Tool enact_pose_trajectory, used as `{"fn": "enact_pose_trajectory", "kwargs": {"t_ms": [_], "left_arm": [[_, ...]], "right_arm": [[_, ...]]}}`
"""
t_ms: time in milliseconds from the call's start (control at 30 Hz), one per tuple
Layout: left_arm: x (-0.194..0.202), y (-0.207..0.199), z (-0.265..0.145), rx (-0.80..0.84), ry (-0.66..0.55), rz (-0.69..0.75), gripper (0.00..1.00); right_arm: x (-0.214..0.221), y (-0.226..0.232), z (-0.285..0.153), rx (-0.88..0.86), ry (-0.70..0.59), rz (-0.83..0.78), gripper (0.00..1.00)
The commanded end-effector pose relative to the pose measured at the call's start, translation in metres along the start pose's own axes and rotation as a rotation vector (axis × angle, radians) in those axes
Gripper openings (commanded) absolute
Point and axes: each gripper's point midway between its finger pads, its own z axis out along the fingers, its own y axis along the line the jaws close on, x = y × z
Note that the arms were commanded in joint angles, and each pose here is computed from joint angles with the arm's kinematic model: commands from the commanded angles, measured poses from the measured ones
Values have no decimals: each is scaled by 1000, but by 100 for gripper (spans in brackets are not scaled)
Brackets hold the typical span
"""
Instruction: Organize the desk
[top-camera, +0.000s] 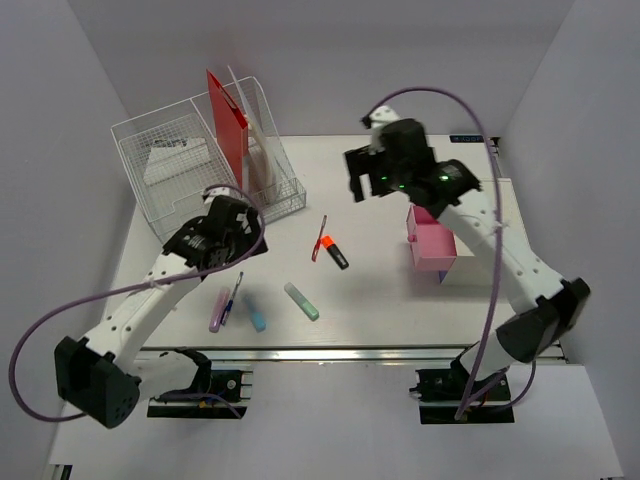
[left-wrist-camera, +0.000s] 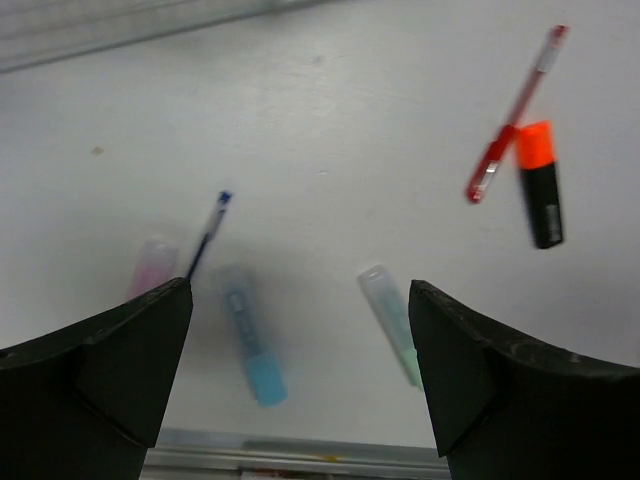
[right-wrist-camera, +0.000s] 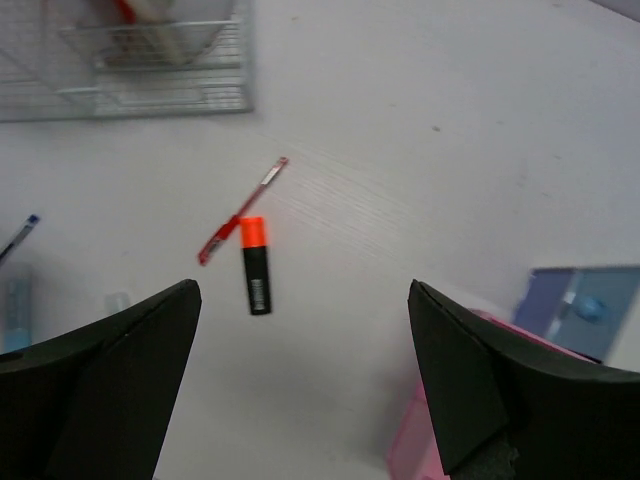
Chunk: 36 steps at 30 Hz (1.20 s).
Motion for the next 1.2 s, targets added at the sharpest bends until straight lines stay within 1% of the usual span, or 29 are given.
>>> {"fn": "enact_pose_trajectory", "kwargs": {"t_ms": [0,33,100,133,167,200,233,300,333,400,433,500,533,633,733,800,867,1000,1033,1067,1167], "left_arm": [[11,45,-15,-111,-3,-120,98],[19,54,-17,-122,3,-133,98],[25,62,-20,-133,2,-140,98],[24,64,-23,-122,-15,-135,98],[25,65,-23,-115,-12,-120,98],[26,63,-22,-102,-7,-110,98],[27,64,-20,-108,-2,-101,98],[27,63,-18,-106,5,-88,98],[27,62,-16,-100,10,-71,98],[29,59,-14,-84,11,-62,98],[29,60,-13,-75,9,-41,98],[32,61,-11,-71,8,-34,98],[32,61,-10,-67,14,-27,98],[35,59,-6,-53,30,-16,98],[36,59,-4,-51,37,-21,98],[38,60,-3,-52,44,-23,98],[38,60,-3,-54,46,-24,98],[35,61,-6,-60,38,-30,98],[34,61,-7,-61,34,-30,98],[32,61,-8,-62,33,-28,98],[28,61,-11,-68,31,-28,98]], "right_arm": [[2,43,27,-18,42,-9,89],[13,61,43,-18,77,0,89],[23,84,58,-48,110,1,89],[28,90,67,-49,125,12,89],[39,98,86,-46,155,48,89],[43,100,95,-32,162,73,89],[55,104,112,-22,193,88,89],[60,109,130,-9,192,128,89],[75,111,146,9,231,129,89],[80,113,159,31,241,138,89],[94,114,174,47,275,136,89],[101,115,188,65,280,150,88],[116,115,200,84,307,146,87],[130,115,217,110,334,149,84],[139,112,231,137,333,144,78],[146,111,236,144,347,149,73],[155,111,239,151,370,157,65],[171,113,241,144,407,176,55],[175,113,241,144,415,183,51],[175,115,242,136,411,191,44],[174,120,241,115,408,218,32]]}}
